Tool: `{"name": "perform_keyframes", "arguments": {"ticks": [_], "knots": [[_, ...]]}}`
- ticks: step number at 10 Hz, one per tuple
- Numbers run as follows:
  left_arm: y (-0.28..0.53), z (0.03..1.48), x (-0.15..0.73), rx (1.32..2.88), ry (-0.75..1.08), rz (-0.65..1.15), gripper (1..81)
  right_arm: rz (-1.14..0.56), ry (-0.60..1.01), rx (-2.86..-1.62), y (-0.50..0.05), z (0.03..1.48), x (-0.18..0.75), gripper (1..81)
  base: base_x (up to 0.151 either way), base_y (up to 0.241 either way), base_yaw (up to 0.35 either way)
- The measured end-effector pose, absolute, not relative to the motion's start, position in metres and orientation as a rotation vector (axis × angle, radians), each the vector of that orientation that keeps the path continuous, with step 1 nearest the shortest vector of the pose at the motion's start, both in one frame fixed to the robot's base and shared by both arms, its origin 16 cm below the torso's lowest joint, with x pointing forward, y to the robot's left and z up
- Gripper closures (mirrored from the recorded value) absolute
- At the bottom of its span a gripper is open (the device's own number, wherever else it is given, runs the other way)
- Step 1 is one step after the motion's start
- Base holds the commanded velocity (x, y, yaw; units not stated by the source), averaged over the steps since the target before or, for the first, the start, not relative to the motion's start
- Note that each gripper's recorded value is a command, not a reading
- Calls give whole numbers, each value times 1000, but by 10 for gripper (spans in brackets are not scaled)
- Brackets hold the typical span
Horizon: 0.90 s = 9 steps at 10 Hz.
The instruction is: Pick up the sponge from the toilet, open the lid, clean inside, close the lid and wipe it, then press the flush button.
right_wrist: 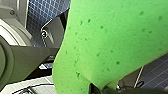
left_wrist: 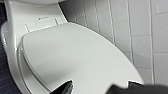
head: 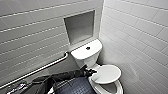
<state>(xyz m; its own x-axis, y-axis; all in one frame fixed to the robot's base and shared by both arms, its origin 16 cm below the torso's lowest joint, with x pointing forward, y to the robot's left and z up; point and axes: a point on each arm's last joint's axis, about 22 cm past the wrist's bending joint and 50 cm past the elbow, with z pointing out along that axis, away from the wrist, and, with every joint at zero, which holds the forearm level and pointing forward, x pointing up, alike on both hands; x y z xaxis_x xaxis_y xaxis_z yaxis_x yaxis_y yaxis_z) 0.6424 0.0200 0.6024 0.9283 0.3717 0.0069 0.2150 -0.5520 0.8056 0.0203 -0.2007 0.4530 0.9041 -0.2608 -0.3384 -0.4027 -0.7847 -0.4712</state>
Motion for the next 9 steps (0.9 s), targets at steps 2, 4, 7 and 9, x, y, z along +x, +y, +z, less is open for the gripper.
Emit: {"name": "perform_keyframes", "arguments": {"ticks": [2, 4, 7, 9], "knots": [[30, 618, 594, 2153, 305, 144, 10, 352, 474, -2513, -200, 453, 19, 811, 0, 0, 0], [66, 611, 525, 2169, 246, 54, 10, 356, 473, -2500, -196, 457, 19, 811, 0, 0, 0], [132, 559, 356, 2248, 291, -179, 10, 354, 481, -2477, -189, 466, 18, 811, 0, 0, 0], [159, 538, 230, 2287, 320, -351, 10, 348, 485, -2463, -192, 474, 25, 811, 0, 0, 0]]}}
